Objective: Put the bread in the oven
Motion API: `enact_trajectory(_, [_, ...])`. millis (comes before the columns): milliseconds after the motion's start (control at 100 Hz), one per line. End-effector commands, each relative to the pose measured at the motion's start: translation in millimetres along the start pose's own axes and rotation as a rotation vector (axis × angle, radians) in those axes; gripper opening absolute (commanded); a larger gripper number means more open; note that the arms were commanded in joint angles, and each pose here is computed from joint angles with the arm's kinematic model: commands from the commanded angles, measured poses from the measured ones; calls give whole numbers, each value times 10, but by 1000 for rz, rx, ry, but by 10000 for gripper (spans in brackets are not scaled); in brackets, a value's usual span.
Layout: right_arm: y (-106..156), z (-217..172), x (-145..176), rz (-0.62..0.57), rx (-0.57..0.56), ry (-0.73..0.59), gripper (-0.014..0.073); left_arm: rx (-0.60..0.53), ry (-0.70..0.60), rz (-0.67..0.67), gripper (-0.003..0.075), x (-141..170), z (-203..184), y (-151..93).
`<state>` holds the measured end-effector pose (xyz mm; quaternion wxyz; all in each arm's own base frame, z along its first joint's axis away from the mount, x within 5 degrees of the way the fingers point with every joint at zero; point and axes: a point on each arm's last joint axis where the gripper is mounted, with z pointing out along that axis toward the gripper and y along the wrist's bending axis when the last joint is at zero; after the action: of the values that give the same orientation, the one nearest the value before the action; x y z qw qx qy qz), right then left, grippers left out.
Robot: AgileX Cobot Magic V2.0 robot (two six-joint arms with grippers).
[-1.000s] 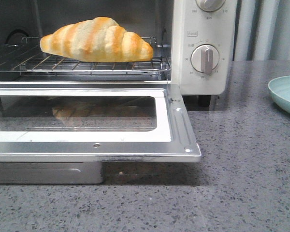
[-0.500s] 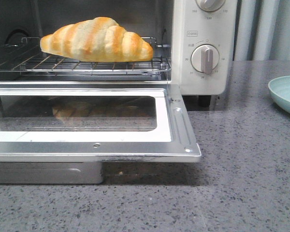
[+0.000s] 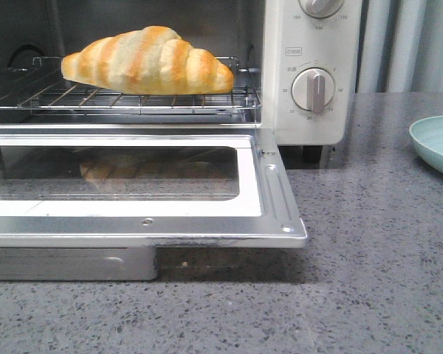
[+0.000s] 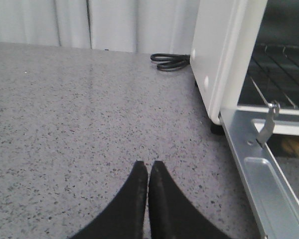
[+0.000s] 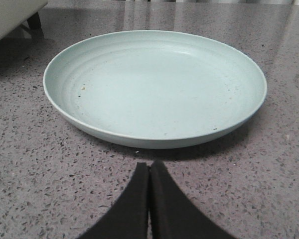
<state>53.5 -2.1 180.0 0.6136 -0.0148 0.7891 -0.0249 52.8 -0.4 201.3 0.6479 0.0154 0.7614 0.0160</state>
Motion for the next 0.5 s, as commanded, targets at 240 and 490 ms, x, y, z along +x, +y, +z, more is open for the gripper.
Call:
enact_trajectory(240, [-3,-5,2,-4,9,-38,-48,70,-33,70,-21,145,36,-39])
enact_trajectory(490, [-3,-5,2,-4,9,-38,-48,68,12,108,-21,187,36,-35])
